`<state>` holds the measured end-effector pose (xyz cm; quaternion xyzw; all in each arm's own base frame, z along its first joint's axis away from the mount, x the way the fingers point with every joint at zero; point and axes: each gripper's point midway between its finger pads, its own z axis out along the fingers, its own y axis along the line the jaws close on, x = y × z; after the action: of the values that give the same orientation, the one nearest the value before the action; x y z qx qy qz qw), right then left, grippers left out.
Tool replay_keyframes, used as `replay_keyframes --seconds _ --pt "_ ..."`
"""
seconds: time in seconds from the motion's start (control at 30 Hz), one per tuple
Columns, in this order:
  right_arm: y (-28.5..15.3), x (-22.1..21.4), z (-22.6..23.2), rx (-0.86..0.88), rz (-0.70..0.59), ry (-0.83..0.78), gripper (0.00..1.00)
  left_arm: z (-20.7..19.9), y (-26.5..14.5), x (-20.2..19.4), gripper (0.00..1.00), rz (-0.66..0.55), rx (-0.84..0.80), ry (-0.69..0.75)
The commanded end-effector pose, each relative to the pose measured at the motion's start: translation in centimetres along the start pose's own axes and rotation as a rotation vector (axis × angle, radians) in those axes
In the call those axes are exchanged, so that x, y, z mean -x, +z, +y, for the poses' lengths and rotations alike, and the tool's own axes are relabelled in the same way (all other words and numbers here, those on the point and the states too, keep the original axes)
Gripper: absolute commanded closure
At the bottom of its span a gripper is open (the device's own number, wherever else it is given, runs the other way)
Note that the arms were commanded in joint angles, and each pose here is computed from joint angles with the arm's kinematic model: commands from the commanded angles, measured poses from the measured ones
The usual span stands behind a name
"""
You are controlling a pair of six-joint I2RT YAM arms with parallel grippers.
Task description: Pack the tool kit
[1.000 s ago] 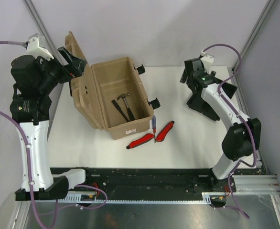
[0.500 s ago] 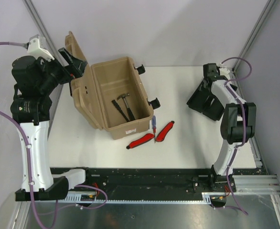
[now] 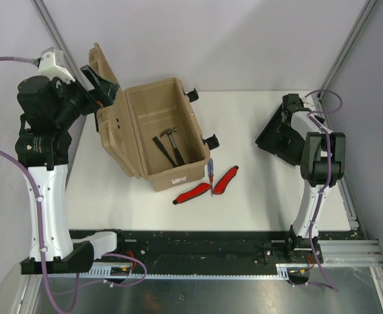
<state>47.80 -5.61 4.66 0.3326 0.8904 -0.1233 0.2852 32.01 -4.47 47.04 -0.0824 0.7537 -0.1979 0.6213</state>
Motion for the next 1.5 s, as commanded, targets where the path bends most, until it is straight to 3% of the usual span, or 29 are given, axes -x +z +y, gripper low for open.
replay_keyframes --seconds 0.0,0.07,0.17,0.23,0.4,0.57,0.73,1.07,1.23,1.47 --pt "0.3 3.5 1.2 0.067 -0.063 0.042 0.53 0.0 0.0 0.7 0.0 -0.031 0.005 0.039" --pt "0.6 3.6 1.5 0.077 -0.055 0.021 0.66 0.0 0.0 0.9 0.01 -0.034 0.006 0.041" --pt "0.3 3.8 1.9 0.097 -0.056 -0.005 0.93 -0.1 -0.3 1.1 0.01 -0.043 0.006 0.044" --pt "-0.6 4.4 2.2 0.116 -0.073 -0.014 0.98 -0.1 -0.5 1.2 0.01 -0.049 0.009 0.046" --pt "-6.1 7.1 3.9 0.19 -0.182 -0.045 1.0 -0.3 -0.7 1.3 0.01 -0.05 0.001 0.045" --pt "-16.1 9.4 7.5 0.356 -0.315 -0.084 1.0 -0.5 -1.1 1.3 0.01 -0.054 -0.005 0.047" --pt "-25.7 8.8 12.1 0.524 -0.402 -0.172 1.0 -0.5 -1.2 1.3 0.01 -0.056 -0.007 0.047" --pt "-38.6 -0.7 22.6 0.793 -0.4 -0.361 1.0 -0.4 -1.9 1.6 0.01 -0.074 0.007 0.054" --pt "-41.4 -5.8 26.2 0.836 -0.392 -0.465 1.0 -0.5 -2.0 1.6 0.01 -0.072 0.006 0.054" --pt "-41.8 -11.8 28.6 0.882 -0.319 -0.543 1.0 -0.1 -2.1 2.0 0.01 -0.085 0.033 0.048"
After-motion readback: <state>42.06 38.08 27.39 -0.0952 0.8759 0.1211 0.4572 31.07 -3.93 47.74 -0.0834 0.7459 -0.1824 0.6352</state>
